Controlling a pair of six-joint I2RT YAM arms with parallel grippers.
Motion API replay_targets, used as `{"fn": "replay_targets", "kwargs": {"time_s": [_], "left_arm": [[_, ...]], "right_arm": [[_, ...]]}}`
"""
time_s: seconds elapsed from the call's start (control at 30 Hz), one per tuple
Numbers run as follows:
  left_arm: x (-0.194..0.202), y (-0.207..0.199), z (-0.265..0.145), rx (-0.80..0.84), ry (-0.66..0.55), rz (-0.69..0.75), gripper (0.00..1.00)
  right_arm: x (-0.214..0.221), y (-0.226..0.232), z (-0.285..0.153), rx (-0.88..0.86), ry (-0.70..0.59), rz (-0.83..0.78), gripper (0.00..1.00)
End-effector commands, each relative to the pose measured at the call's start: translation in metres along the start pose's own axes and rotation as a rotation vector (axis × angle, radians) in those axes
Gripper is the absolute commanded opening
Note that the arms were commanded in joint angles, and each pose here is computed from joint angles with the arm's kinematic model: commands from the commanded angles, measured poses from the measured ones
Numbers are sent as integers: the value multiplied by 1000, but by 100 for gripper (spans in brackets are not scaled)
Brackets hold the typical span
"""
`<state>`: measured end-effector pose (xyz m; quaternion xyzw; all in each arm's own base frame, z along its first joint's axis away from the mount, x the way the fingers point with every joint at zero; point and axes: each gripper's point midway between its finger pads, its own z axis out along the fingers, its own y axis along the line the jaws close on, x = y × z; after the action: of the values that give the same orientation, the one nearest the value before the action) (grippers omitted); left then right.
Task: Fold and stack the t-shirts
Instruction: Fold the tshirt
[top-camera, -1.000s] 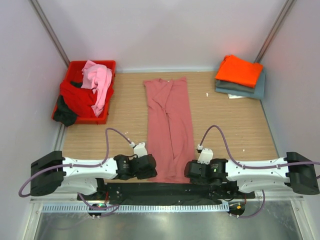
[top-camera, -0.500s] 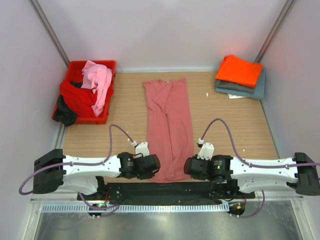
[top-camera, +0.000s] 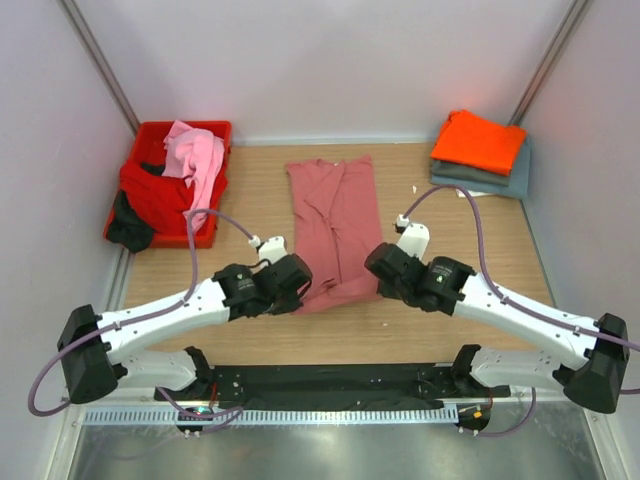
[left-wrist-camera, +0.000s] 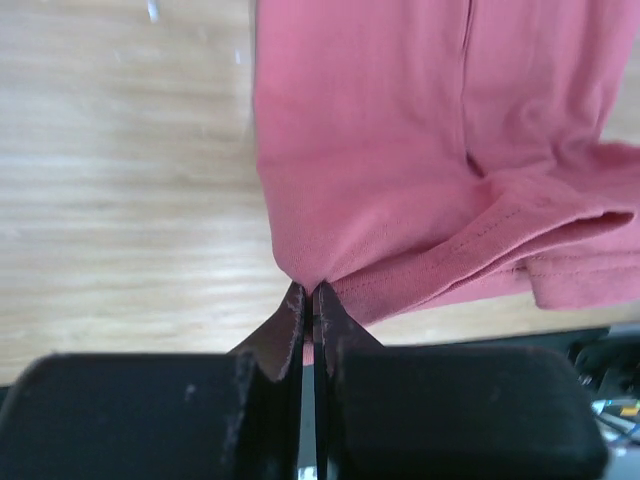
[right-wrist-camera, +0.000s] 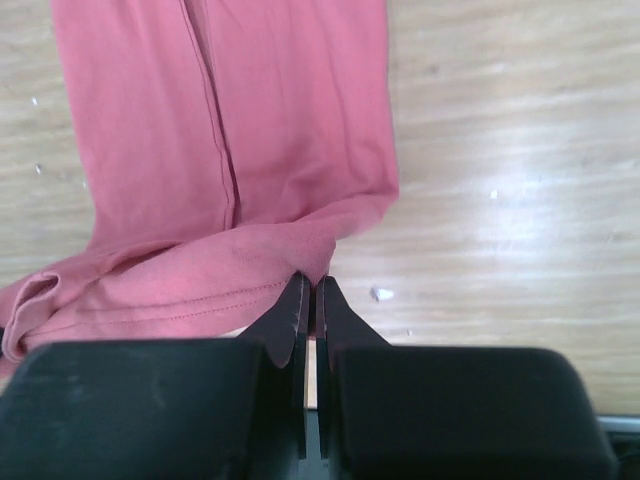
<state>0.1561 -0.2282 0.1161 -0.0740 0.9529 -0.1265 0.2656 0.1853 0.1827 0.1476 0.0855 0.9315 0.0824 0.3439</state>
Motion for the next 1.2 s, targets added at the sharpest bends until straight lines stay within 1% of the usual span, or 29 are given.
{"fn": "replay_targets", "kwargs": {"time_s": [0.0,0.03,0.07,0.1,0.2,0.27,0.4,0.43,0.47,0.53,0.57,0.77,1.03,1.17], "left_arm": [[-37,0,-4,-26,-52,61,0],[-44,0,-3,-28,-56,86,0],[-53,2,4,-52,-55,72,0],[-62,-6,1,-31,-61,65,0],[-84,-12,10,-40,-66,80,0],[-92,-14,15,-39,-56,100,0],[-120,-14,35,-85,-46,94,0],[-122,-16,39,-81,-33,97,0],[-133,-16,41,-78,-43,82,0],[-136,-15,53,-89,-15,90,0],[-146,-16,53,-89,-23,82,0],[-158,-14,78,-117,22,100,0],[-179,-9,98,-150,40,106,0],[-182,-2,113,-185,65,109,0]], "right_arm": [[-49,7,5,19,-105,-67,1],[-54,8,8,27,-109,-71,1],[-64,13,8,15,-128,-58,1],[-68,15,11,13,-128,-56,1],[-79,21,24,17,-124,-69,1],[-88,24,32,31,-129,-74,1],[-107,26,46,40,-141,-69,1],[-113,29,52,41,-145,-66,1],[-120,26,56,52,-148,-69,1],[-132,27,61,57,-155,-63,1],[-133,24,69,66,-142,-71,1],[-156,26,84,75,-155,-73,1],[-161,23,112,79,-117,-76,1],[-161,22,129,81,-94,-82,1]]}}
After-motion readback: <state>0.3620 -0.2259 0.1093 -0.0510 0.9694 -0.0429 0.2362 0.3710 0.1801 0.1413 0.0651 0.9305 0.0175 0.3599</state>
